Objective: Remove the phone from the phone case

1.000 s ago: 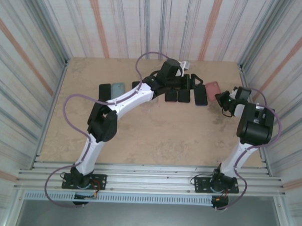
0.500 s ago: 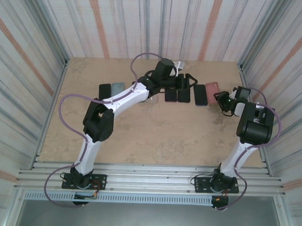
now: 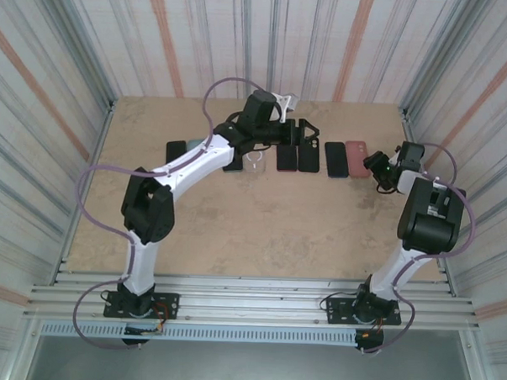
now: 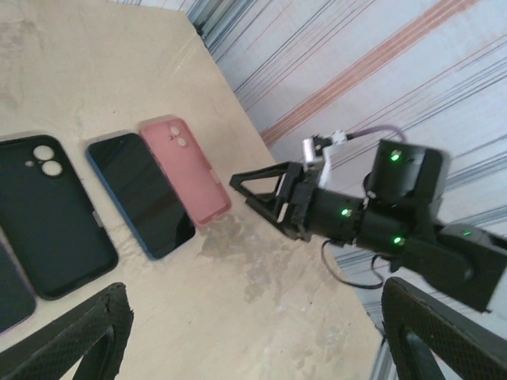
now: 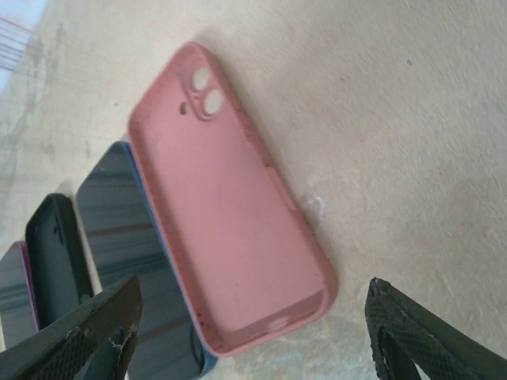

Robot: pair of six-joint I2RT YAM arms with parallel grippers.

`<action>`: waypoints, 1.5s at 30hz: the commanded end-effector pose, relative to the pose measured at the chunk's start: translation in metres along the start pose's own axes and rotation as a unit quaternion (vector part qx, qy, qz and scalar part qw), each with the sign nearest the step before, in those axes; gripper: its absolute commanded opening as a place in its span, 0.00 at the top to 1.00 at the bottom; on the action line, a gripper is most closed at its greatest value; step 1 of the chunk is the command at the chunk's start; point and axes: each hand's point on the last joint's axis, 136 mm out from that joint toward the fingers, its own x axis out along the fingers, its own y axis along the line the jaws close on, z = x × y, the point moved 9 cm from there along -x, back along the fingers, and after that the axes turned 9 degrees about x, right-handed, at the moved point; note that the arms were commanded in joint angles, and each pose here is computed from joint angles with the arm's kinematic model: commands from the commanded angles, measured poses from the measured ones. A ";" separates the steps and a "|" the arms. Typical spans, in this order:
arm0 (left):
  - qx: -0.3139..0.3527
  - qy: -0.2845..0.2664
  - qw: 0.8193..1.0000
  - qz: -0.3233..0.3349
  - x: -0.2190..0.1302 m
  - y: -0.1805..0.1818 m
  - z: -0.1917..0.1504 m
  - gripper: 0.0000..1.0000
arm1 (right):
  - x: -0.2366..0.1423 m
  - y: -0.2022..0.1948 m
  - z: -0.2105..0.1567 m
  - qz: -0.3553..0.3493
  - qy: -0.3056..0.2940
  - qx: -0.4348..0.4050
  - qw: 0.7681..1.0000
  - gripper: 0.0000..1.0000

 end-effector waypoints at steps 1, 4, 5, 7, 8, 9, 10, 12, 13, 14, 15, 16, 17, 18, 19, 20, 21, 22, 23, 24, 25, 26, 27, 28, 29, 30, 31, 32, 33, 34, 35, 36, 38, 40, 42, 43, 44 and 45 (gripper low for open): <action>0.093 0.020 0.995 0.009 -0.032 -0.004 0.003 0.11 | -0.022 0.033 0.004 0.000 -0.027 -0.081 0.996 0.23; 0.123 0.036 0.991 0.031 -0.050 0.013 -0.002 0.08 | -0.032 0.057 -0.010 0.025 -0.023 -0.134 0.990 0.20; 0.131 0.041 0.990 0.038 -0.056 0.019 -0.006 0.05 | -0.036 0.065 -0.016 0.041 -0.025 -0.154 0.987 0.19; 0.144 0.052 0.987 0.053 -0.068 0.031 -0.012 0.02 | -0.043 0.078 -0.030 0.061 -0.036 -0.195 0.978 0.13; 0.152 0.056 0.985 0.065 -0.075 0.038 -0.016 0.02 | -0.046 0.084 -0.038 0.069 -0.041 -0.220 0.972 0.11; 0.156 0.060 0.983 0.078 -0.082 0.046 -0.019 0.01 | -0.049 0.089 -0.044 0.077 -0.043 -0.237 0.967 0.10; 0.158 0.065 0.981 0.092 -0.089 0.056 -0.027 0.01 | -0.052 0.094 -0.050 0.089 -0.044 -0.254 0.962 0.09; 0.156 0.064 0.978 0.122 -0.104 0.073 -0.037 0.01 | -0.057 0.097 -0.058 0.111 -0.047 -0.273 0.955 0.08; 0.152 0.060 0.977 0.134 -0.113 0.081 -0.043 0.01 | -0.059 0.096 -0.062 0.117 -0.050 -0.278 0.952 0.00; 0.149 0.059 0.976 0.147 -0.122 0.089 -0.051 0.01 | -0.062 0.093 -0.063 0.119 -0.055 -0.282 0.951 0.01; 0.152 0.056 0.973 0.166 -0.129 0.096 -0.057 0.01 | -0.064 0.091 -0.066 0.120 -0.057 -0.287 0.948 0.01; 0.156 0.054 0.968 0.190 -0.140 0.104 -0.065 0.01 | -0.065 0.088 -0.067 0.119 -0.060 -0.292 0.947 0.01; 0.159 0.051 0.962 0.218 -0.149 0.113 -0.074 0.01 | -0.066 0.085 -0.070 0.115 -0.062 -0.295 0.947 0.01; 0.158 0.047 0.957 0.237 -0.158 0.120 -0.080 0.01 | -0.067 0.082 -0.071 0.110 -0.066 -0.298 0.946 0.01; 0.153 0.040 0.954 0.256 -0.168 0.129 -0.088 0.01 | -0.068 0.078 -0.073 0.104 -0.073 -0.303 0.945 0.01; 0.146 0.033 0.950 0.273 -0.178 0.138 -0.095 0.01 | -0.068 0.074 -0.075 0.096 -0.082 -0.312 0.942 0.01; 0.140 0.028 0.946 0.290 -0.186 0.146 -0.101 0.01 | -0.068 0.069 -0.077 0.089 -0.094 -0.322 0.938 0.01; 0.132 0.027 0.940 0.313 -0.194 0.155 -0.111 0.01 | -0.069 0.063 -0.077 0.076 -0.121 -0.324 0.935 0.01; 0.124 0.025 0.933 0.336 -0.202 0.166 -0.120 0.01 | -0.069 0.056 -0.077 0.063 -0.144 -0.321 0.934 0.01; 0.113 0.021 0.928 0.354 -0.210 0.173 -0.127 0.01 | -0.069 0.051 -0.078 0.057 -0.151 -0.325 0.932 0.01; 0.103 0.016 0.922 0.373 -0.217 0.179 -0.133 0.01 | -0.068 0.045 -0.079 0.047 -0.157 -0.331 0.929 0.01; 0.104 0.012 0.914 0.393 -0.222 0.183 -0.137 0.01 | -0.065 0.040 -0.081 0.037 -0.159 -0.338 0.927 0.01; 0.108 0.014 0.907 0.407 -0.225 0.186 -0.141 0.01 | -0.064 0.037 -0.083 0.033 -0.159 -0.341 0.926 0.01; 0.108 0.015 0.899 0.425 -0.229 0.191 -0.145 0.01 | -0.061 0.032 -0.084 0.033 -0.152 -0.333 0.930 0.01; 0.101 0.014 0.894 0.436 -0.232 0.197 -0.150 0.01 | -0.059 0.029 -0.087 0.043 -0.146 -0.333 0.931 0.01; 0.097 0.019 0.891 0.443 -0.234 0.201 -0.154 0.01 | -0.056 0.026 -0.090 0.051 -0.146 -0.334 0.930 0.01; 0.093 0.019 0.885 0.455 -0.236 0.205 -0.159 0.01 | -0.054 0.024 -0.093 0.062 -0.146 -0.338 0.928 0.01; 0.092 0.012 0.884 0.458 -0.238 0.209 -0.163 0.01 | -0.050 0.021 -0.096 0.068 -0.144 -0.342 0.926 0.01; 0.091 0.007 0.884 0.459 -0.238 0.212 -0.168 0.01 | -0.046 0.019 -0.098 0.071 -0.142 -0.343 0.926 0.01; 0.092 -0.001 0.881 0.463 -0.239 0.216 -0.171 0.01 | -0.042 0.016 -0.099 0.076 -0.137 -0.343 0.926 0.01; 0.096 -0.006 0.880 0.464 -0.239 0.219 -0.176 0.01 | -0.040 0.013 -0.098 0.085 -0.135 -0.339 0.927 0.01; 0.103 -0.013 0.883 0.458 -0.237 0.222 -0.181 0.01 | -0.041 0.009 -0.096 0.094 -0.135 -0.327 0.931 0.01; 0.112 -0.006 0.882 0.457 -0.236 0.226 -0.179 0.01 | -0.047 0.001 -0.095 0.125 -0.142 -0.316 0.930 0.01; 0.139 -0.016 0.879 0.456 -0.236 0.227 -0.177 0.01 | -0.048 -0.002 -0.105 0.136 -0.151 -0.332 0.921 0.01; 0.146 -0.040 0.879 0.452 -0.238 0.231 -0.186 0.01 | -0.041 -0.001 -0.110 0.139 -0.168 -0.343 0.914 0.01; 0.152 -0.057 0.877 0.452 -0.240 0.232 -0.186 0.01 | -0.043 -0.002 -0.110 0.126 -0.151 -0.342 0.919 0.01; 0.142 -0.050 0.882 0.446 -0.241 0.231 -0.187 0.01 | -0.042 -0.002 -0.110 0.124 -0.153 -0.342 0.919 0.01; 0.143 -0.051 0.884 0.442 -0.241 0.231 -0.187 0.01 | -0.041 -0.002 -0.109 0.128 -0.165 -0.342 0.916 0.01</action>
